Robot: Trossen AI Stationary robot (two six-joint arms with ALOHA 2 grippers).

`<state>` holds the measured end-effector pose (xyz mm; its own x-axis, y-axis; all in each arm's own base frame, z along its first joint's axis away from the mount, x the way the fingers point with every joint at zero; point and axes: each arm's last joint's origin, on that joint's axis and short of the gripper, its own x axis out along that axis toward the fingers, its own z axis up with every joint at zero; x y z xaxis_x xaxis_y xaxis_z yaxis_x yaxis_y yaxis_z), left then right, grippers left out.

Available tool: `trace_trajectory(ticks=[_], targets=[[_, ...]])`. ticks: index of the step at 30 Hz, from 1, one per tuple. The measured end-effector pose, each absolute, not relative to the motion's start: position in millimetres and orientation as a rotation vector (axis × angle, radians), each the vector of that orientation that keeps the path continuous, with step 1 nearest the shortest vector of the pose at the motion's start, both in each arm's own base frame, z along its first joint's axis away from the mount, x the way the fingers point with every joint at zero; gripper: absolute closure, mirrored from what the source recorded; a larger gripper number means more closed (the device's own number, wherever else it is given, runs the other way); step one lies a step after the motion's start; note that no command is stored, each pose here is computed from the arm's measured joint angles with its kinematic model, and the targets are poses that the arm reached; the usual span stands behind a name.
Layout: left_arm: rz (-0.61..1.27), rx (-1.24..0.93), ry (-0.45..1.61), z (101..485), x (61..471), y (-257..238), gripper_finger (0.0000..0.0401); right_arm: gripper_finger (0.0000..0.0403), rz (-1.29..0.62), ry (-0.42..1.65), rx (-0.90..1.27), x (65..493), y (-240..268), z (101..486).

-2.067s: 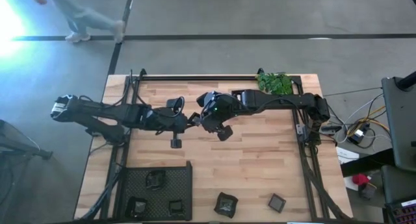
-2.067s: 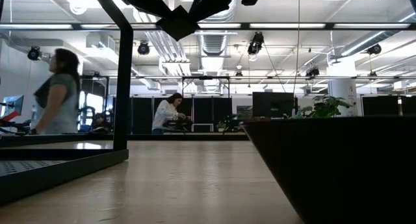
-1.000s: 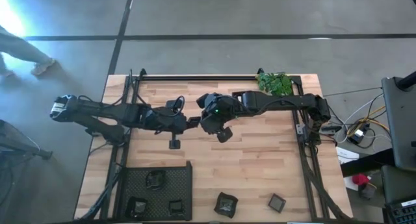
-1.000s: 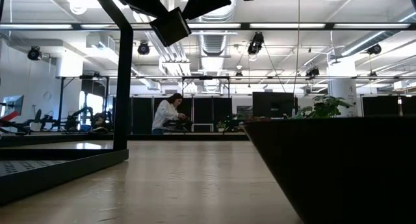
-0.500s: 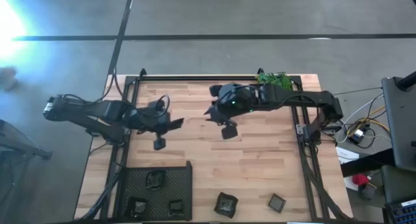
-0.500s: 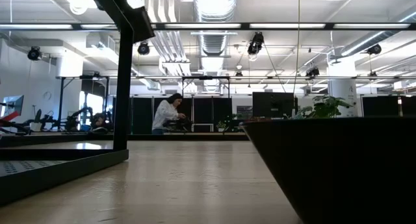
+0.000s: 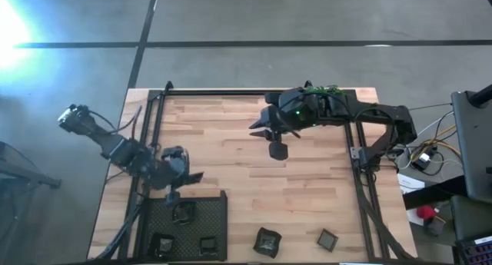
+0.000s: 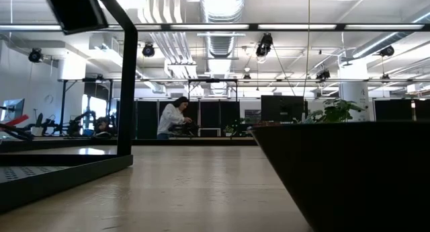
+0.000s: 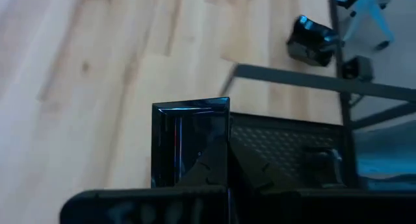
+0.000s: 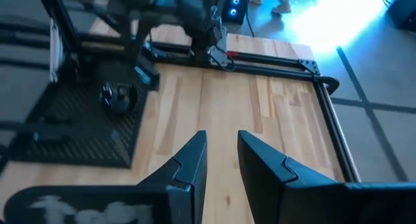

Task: Pick & Place Mini shaped plates
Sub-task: Stack the black square plate on the black square plate on the shelf

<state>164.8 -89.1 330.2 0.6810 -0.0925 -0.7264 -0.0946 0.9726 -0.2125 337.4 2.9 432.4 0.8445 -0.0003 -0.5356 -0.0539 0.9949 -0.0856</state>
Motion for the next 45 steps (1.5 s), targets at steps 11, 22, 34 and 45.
trace_trajectory(ticks=[11,22,34,45], targets=[[0.015,-0.293,0.893,305,167,-150,0.0401,0.0333,0.024,0.543,-0.006,330,6,439],[0.053,-0.317,0.972,289,206,-224,0.0401,0.0334,0.041,0.549,-0.045,330,7,438],[0.024,-0.401,1.096,256,225,-285,0.0401,0.0335,0.053,0.548,-0.087,330,7,438],[0.019,-0.395,1.089,236,233,-297,0.0401,0.0337,0.054,0.548,-0.091,330,7,438]])
